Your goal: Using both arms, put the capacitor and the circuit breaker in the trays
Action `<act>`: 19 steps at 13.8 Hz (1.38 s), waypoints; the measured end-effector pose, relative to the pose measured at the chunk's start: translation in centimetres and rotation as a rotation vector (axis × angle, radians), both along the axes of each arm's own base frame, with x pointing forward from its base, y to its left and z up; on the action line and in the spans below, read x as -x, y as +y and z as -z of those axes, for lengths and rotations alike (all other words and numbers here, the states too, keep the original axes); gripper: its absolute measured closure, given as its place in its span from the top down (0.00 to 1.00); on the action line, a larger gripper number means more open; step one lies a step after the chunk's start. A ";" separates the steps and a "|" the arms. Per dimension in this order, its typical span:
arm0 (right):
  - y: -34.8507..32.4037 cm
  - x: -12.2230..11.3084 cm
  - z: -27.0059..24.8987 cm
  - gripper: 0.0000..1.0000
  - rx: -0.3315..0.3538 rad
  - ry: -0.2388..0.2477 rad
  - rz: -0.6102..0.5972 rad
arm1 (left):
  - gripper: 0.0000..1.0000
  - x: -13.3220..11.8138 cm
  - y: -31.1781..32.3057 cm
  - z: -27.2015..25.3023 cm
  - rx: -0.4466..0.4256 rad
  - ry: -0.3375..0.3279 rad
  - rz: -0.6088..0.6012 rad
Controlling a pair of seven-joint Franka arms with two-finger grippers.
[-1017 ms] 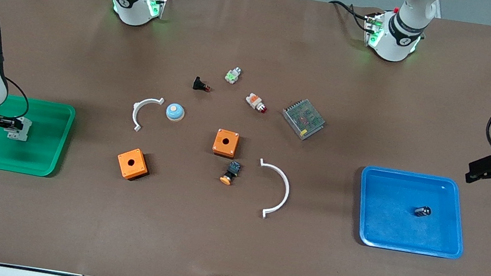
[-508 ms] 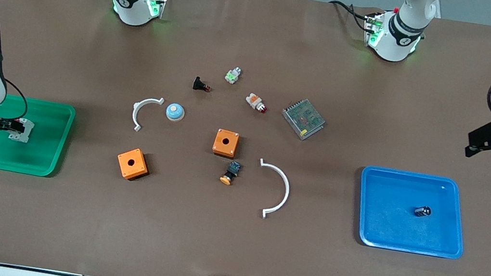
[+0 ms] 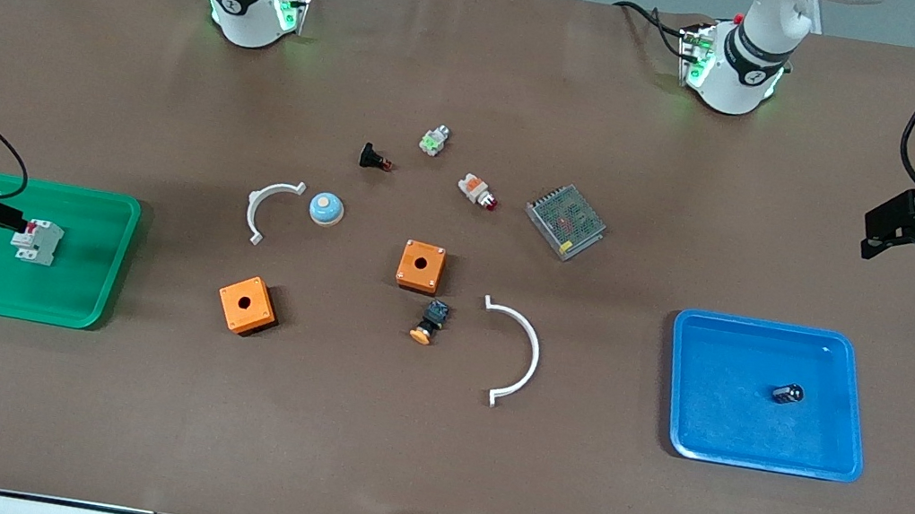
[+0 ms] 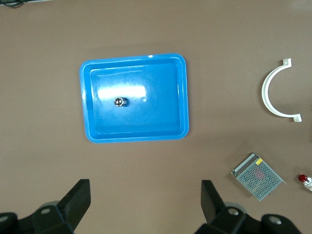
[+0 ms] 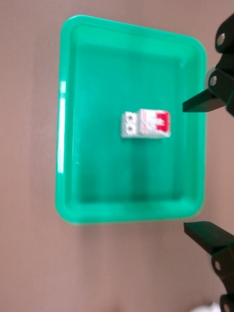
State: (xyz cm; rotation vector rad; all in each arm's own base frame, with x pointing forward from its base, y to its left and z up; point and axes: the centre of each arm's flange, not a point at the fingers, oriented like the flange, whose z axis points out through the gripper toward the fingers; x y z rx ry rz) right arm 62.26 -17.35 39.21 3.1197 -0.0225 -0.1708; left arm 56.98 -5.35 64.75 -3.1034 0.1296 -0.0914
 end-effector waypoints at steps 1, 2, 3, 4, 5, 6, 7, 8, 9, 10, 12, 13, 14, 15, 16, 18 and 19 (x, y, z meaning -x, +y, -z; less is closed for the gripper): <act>1.9 0.2 -2.2 0.99 0.001 -0.005 0.014 | 1.00 0.3 0.1 0.0 0.000 0.002 -0.002; 3.9 0.5 -4.4 0.99 0.002 -0.010 0.027 | 1.00 0.5 0.1 0.0 0.001 0.003 -0.001; 5.6 0.9 -6.3 0.99 0.003 -0.015 0.037 | 1.00 0.7 0.0 -0.1 0.001 0.002 0.000; 7.2 1.4 -8.1 0.99 0.002 -0.016 0.044 | 1.00 0.8 0.0 -0.2 0.001 0.001 0.000; 8.3 1.9 -9.4 1.00 0.001 -0.014 0.047 | 1.00 0.9 0.0 -0.3 0.001 0.001 0.000; 9.1 2.5 -10.5 1.00 -0.001 -0.005 0.045 | 1.00 0.9 0.0 -0.2 0.002 0.002 0.000; 9.6 3.1 -11.4 0.99 -0.005 0.010 0.040 | 1.00 0.9 0.0 -0.1 0.003 0.004 0.000; 10.2 3.7 -12.4 0.99 -0.008 0.024 0.033 | 1.00 0.9 -0.1 -0.1 0.003 0.005 0.002; 10.5 4.0 -13.3 0.99 -0.009 0.025 0.028 | 1.00 0.9 -0.3 0.0 0.004 0.007 0.004; 10.7 4.2 -14.4 0.99 -0.010 0.015 0.024 | 1.00 0.9 -0.5 0.1 0.006 0.009 0.007; 10.8 5.0 -16.4 0.99 -0.010 -0.013 0.023 | 1.00 1.0 -0.9 0.3 0.042 0.018 0.007; 10.9 5.5 -17.4 1.00 -0.011 -0.026 0.022 | 1.00 1.0 -1.0 0.4 0.060 0.022 0.007; 11.0 6.0 -18.4 1.00 -0.020 -0.037 0.023 | 1.00 1.0 -1.1 0.5 0.067 0.023 0.007; 11.2 6.4 -19.3 1.00 -0.037 -0.050 0.024 | 1.00 1.0 -1.1 0.5 0.068 0.023 0.007; 11.4 6.8 -20.0 1.00 -0.051 -0.062 0.026 | 1.00 1.0 -1.1 0.4 0.068 0.023 0.007; 11.4 7.1 -20.6 1.00 -0.057 -0.074 0.027 | 1.00 1.1 -1.1 0.3 0.069 0.020 0.008; 11.3 7.1 -20.6 1.00 -0.057 -0.075 0.028 | 1.00 1.1 -1.1 0.2 0.069 0.019 0.008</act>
